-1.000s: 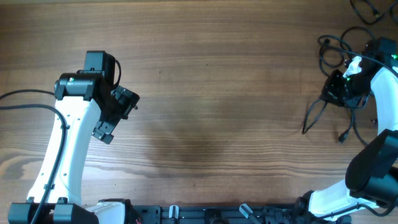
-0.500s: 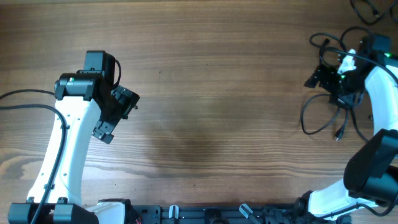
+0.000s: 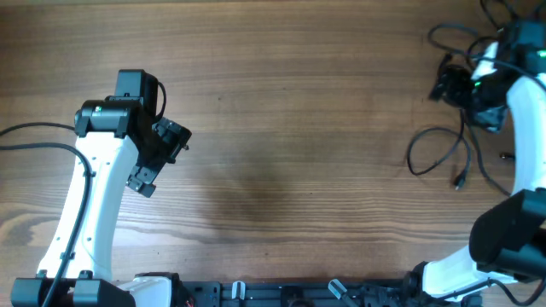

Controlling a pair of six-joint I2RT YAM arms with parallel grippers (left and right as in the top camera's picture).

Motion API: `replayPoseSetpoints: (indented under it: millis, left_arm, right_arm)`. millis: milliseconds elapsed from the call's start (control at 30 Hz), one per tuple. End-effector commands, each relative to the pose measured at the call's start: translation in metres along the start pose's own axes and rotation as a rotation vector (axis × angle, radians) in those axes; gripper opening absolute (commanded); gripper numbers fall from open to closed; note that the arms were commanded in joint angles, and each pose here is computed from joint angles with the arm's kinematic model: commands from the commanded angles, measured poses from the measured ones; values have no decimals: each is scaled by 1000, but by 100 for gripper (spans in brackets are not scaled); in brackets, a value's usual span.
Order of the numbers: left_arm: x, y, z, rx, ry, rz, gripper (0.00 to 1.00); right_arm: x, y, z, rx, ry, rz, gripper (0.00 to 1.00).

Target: Untangle cables

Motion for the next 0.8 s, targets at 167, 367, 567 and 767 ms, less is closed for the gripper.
replayPoseSetpoints:
  millis: [167, 367, 567, 767]
  left_arm:
    - [-1, 1, -2, -14, 3, -3, 100]
    - [-1, 1, -2, -14, 3, -3, 100]
    - [-2, 1, -2, -15, 2, 0, 100]
    - [-3, 1, -2, -18, 2, 3, 100]
  right_arm:
    - [-125, -19, -12, -64, 392, 144, 100]
    - [-189, 34, 44, 48, 696, 266, 100]
    - [-230, 64, 80, 37, 940, 361, 100]
    - [-232, 96, 98, 12, 996, 365, 91]
Point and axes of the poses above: each gripper's point midway between its finger pads, its own y axis out along the fingers, its own x axis along the line the jaws close on, z = x × y, the point moved 3 cm from there along -y, back along the fingers, and after that the axes turned 1 degree about -y, right-handed, at the moved point
